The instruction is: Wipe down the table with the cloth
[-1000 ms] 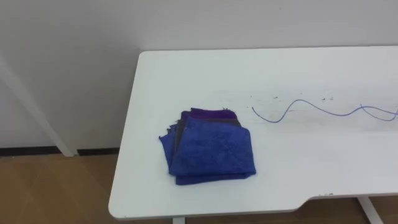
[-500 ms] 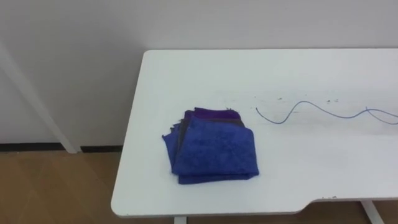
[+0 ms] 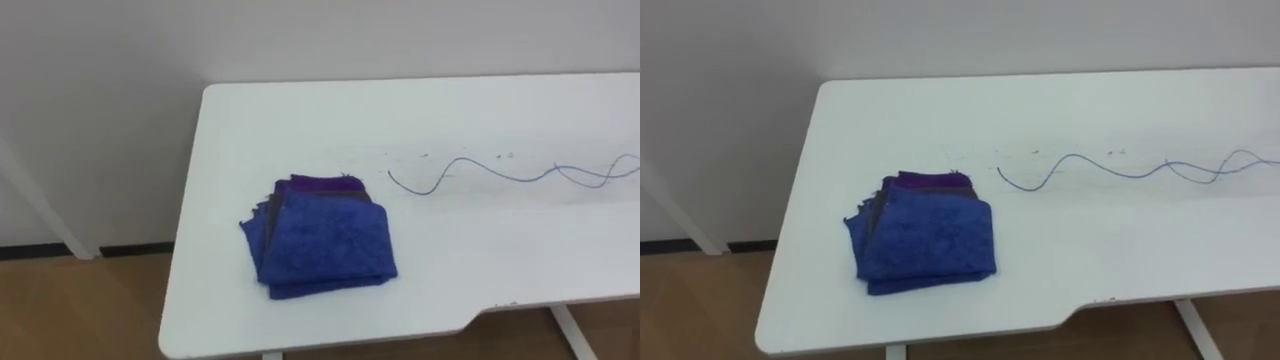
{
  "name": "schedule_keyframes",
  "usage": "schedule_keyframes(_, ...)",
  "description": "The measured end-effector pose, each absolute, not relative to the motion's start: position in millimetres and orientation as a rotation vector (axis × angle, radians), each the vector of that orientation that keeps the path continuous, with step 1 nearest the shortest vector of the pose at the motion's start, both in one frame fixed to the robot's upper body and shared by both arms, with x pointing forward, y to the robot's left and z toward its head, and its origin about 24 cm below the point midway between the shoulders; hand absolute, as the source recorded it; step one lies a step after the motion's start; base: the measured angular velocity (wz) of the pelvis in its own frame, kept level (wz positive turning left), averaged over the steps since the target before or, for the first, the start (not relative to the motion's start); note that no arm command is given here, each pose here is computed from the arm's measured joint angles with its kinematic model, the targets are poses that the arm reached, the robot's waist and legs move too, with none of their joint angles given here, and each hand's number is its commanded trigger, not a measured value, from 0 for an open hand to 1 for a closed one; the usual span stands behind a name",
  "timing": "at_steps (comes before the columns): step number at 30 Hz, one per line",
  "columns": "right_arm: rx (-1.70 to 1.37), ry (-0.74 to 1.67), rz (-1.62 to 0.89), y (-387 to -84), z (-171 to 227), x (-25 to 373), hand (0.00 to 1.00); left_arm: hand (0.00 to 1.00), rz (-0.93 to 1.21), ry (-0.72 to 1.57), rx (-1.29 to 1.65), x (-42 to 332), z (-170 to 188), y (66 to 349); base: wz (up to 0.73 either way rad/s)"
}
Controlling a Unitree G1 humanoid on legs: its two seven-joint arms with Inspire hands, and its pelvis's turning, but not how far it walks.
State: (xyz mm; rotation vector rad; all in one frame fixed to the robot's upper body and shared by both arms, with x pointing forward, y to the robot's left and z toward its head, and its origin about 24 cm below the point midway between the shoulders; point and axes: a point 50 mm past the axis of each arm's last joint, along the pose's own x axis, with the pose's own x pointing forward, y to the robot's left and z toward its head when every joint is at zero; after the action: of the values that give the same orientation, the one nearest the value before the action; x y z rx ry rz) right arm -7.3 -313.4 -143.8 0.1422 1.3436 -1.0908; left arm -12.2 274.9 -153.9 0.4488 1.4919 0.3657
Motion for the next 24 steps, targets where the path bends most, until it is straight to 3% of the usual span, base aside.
schedule_keyframes(4,0.078,1.014,-1.128,-343.5,-113.4,69.6,0.0,0.0,0.361,1.455,0.466,-3.5,-152.6,278.0,-0.12)
schedule_keyframes(9,-0.08,0.554,-0.993,-344.7,-41.8,160.5,0.0,0.0,0.332,1.428,0.508,0.8,-153.2,274.6,-0.08)
schedule_keyframes(13,-0.276,0.18,-0.826,-318.2,25.7,205.9,0.0,0.0,0.289,1.409,0.547,1.8,-154.0,270.8,-0.01)
schedule_keyframes(16,-0.437,0.008,-0.745,-295.8,54.1,221.0,0.0,0.0,0.265,1.405,0.555,0.1,-155.5,267.0,0.02)
schedule_keyframes(24,-0.819,-0.2,-0.326,-208.5,71.5,245.8,0.0,0.0,0.146,1.38,0.588,8.6,-160.0,251.1,0.02)
